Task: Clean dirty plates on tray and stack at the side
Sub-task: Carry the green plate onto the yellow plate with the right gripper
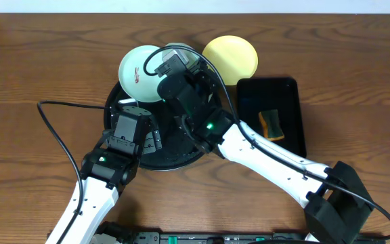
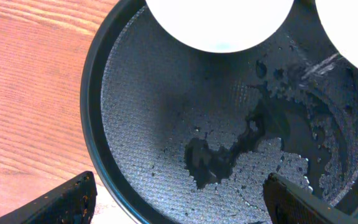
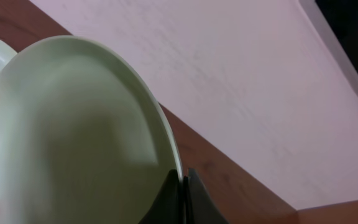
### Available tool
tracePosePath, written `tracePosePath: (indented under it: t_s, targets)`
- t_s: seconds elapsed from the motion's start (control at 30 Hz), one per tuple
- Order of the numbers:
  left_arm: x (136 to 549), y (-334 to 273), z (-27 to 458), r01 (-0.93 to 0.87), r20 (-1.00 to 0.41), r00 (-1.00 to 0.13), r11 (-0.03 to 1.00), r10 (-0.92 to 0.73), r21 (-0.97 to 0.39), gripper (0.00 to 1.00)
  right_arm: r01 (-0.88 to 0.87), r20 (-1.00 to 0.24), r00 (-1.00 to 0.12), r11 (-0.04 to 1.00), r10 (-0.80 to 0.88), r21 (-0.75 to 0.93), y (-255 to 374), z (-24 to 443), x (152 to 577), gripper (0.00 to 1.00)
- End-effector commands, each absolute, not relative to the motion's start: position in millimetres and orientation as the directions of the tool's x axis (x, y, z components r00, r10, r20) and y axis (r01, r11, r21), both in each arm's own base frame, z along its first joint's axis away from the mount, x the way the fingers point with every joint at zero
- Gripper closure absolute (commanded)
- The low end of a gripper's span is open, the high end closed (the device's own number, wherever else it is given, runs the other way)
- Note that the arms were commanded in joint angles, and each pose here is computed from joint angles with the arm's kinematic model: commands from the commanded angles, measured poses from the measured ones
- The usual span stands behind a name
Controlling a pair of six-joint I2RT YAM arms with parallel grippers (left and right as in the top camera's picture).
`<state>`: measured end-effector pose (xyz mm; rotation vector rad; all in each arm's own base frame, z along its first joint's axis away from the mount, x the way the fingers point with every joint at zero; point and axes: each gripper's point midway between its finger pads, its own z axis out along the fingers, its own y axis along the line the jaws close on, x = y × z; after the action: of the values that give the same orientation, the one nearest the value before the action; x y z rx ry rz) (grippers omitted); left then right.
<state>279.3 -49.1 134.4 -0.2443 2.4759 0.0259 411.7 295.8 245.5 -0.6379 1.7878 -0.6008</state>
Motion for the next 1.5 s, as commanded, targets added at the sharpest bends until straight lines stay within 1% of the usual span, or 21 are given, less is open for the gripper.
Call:
tracePosePath:
  t_s: [0.0, 0.07, 0.17, 0.27, 0.3, 0.4, 0.5, 0.57, 0.63, 0.7, 0.83, 0.93, 1.07, 1.17, 1.3, 1.47]
  targets:
    - [282.1, -46.3, 139.2, -0.186, -0.621, -0.768, 0.982, -0.159, -0.022, 0.13, -0.115, -0.670, -0.261, 0.712, -0.695, -0.693, 301.6, 245.1, 407.8, 0.99]
    - [282.1, -46.3, 139.2, -0.186, -0.621, -0.768, 0.982, -0.159, -0.022, 0.13, -0.124, -0.680, -0.263, 0.723, -0.685, -0.680, 303.2, 241.5, 407.9, 0.99]
    - [282.1, -46.3, 139.2, -0.186, -0.621, -0.768, 0.982, -0.159, -0.022, 0.13, -0.264, -0.704, -0.276, 0.756, -0.654, -0.599, 314.5, 218.7, 409.1, 0.99]
    - [282.0, -46.3, 139.2, -0.186, -0.620, -0.768, 0.982, -0.159, -0.022, 0.13, -0.351, -0.752, -0.360, 0.827, -0.553, -0.440, 312.3, 195.4, 413.9, 0.99]
    - [282.0, -46.3, 139.2, -0.186, -0.620, -0.768, 0.982, -0.159, -0.022, 0.13, -0.384, -0.763, -0.400, 0.849, -0.508, -0.364, 310.7, 186.7, 416.2, 0.99]
    - [282.1, -46.3, 139.2, -0.186, -0.620, -0.768, 0.982, -0.160, -0.023, 0.13, -0.473, -0.780, -0.493, 0.871, -0.384, -0.130, 310.4, 172.3, 423.5, 0.99]
    - [282.1, -46.3, 139.2, -0.186, -0.620, -0.768, 0.982, -0.160, -0.023, 0.13, -0.476, -0.778, -0.586, 0.874, -0.228, 0.102, 296.5, 171.7, 439.0, 0.99]
    - [282.0, -46.4, 139.2, -0.186, -0.620, -0.768, 0.982, -0.160, -0.023, 0.13, -0.448, -0.774, -0.618, 0.870, -0.137, 0.204, 279.8, 176.5, 453.5, 0.99]
    - [282.1, -46.4, 139.1, -0.186, -0.620, -0.768, 0.982, -0.160, -0.023, 0.13, -0.409, -0.777, -0.627, 0.874, -0.058, 0.264, 258.7, 183.1, 470.4, 0.99]
    - [282.1, -46.4, 139.0, -0.186, -0.620, -0.768, 0.982, -0.160, -0.023, 0.13, -0.356, -0.789, -0.614, 0.888, 0.012, 0.291, 233.6, 190.2, 489.0, 0.99]
    - [282.0, -46.4, 138.9, -0.186, -0.619, -0.769, 0.982, -0.159, -0.022, 0.13, -0.253, -0.822, -0.563, 0.928, 0.088, 0.273, 183.4, 199.2, 518.1, 0.99]
    - [282.0, -46.4, 138.9, -0.186, -0.619, -0.769, 0.982, -0.159, -0.022, 0.13, -0.203, -0.831, -0.544, 0.942, 0.120, 0.269, 157.2, 196.5, 532.7, 0.99]
    - [282.0, -46.4, 138.9, -0.186, -0.619, -0.769, 0.982, -0.159, -0.022, 0.13, -0.170, -0.826, -0.548, 0.948, 0.136, 0.269, 143.1, 172.0, 548.8, 0.99]
    - [281.8, -46.3, 138.7, -0.186, -0.618, -0.770, 0.982, -0.159, -0.021, 0.13, -0.114, -0.814, -0.555, 0.954, 0.170, 0.277, 131.6, 140.6, 564.0, 0.99]
    - [279.1, -45.4, 136.7, -0.186, -0.608, -0.778, 0.982, -0.156, -0.014, 0.13, -0.107, -0.825, -0.536, 0.955, 0.180, 0.278, 126.5, 112.6, 580.7, 0.99]
    - [275.8, -44.2, 131.2, -0.186, -0.587, -0.795, 0.983, -0.150, 0.001, 0.13, -0.119, -0.846, -0.499, 0.952, 0.187, 0.281, 128.8, 97.6, 593.1, 0.99]
